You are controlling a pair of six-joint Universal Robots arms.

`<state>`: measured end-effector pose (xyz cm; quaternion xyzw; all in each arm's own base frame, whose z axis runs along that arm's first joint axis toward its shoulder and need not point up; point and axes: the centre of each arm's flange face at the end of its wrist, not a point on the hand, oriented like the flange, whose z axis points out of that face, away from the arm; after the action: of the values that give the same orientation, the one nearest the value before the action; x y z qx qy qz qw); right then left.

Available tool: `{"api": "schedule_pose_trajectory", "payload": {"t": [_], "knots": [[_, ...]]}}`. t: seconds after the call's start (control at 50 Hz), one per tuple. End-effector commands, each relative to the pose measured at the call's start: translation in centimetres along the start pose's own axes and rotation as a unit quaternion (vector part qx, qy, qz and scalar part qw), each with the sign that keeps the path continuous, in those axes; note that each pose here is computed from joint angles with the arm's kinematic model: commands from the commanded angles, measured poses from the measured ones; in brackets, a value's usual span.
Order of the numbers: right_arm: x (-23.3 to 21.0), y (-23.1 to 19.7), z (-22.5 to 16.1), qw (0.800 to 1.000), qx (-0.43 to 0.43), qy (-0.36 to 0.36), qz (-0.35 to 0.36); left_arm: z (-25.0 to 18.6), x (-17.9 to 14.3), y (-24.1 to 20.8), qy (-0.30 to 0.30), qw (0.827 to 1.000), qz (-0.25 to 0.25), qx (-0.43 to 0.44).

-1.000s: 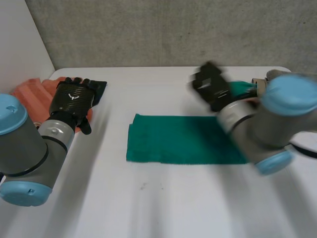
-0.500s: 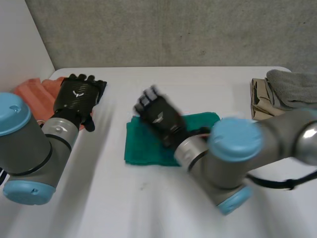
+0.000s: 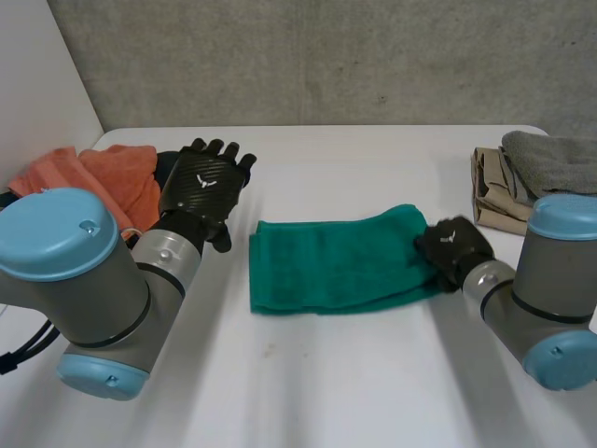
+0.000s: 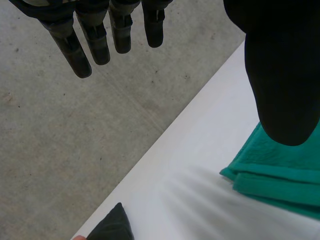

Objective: Fold the laundry.

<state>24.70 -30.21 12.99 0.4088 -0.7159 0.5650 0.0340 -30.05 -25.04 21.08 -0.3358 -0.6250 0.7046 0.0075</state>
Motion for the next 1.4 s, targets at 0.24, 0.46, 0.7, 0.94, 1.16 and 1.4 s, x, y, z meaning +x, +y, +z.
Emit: {"api": "schedule_pose_trajectory", "payload": {"t": [0.24,0.46,0.7,0.94,1.16,1.4], "knots": [[-17.0,-9.7,-3.7,0.906,0.301,-0.142,-0.260,-1.2,-1.9,-0.5,-0.024,1.000,-0.001,-0.003],[-14.2,-10.2,-2.3,0.947,0.261,-0.157,-0.103,-0.3,-2.8,-1.4,-0.039,0.998,-0.053,0.019],[-2.6,-10.3,-2.4,0.945,0.152,-0.121,0.264,1.0,2.1,-4.4,0.030,0.986,-0.155,0.061],[-4.7,-6.7,1.5,0.944,0.013,-0.168,0.285,1.3,6.7,3.0,0.020,0.974,-0.172,-0.147],[-6.0,-5.3,3.2,0.973,0.015,-0.162,0.161,0.5,6.9,6.2,-0.004,0.965,-0.120,-0.232],[-5.2,-8.6,-0.6,0.989,0.098,-0.086,0.066,2.0,3.0,-2.1,0.039,0.986,-0.130,-0.093]]}}
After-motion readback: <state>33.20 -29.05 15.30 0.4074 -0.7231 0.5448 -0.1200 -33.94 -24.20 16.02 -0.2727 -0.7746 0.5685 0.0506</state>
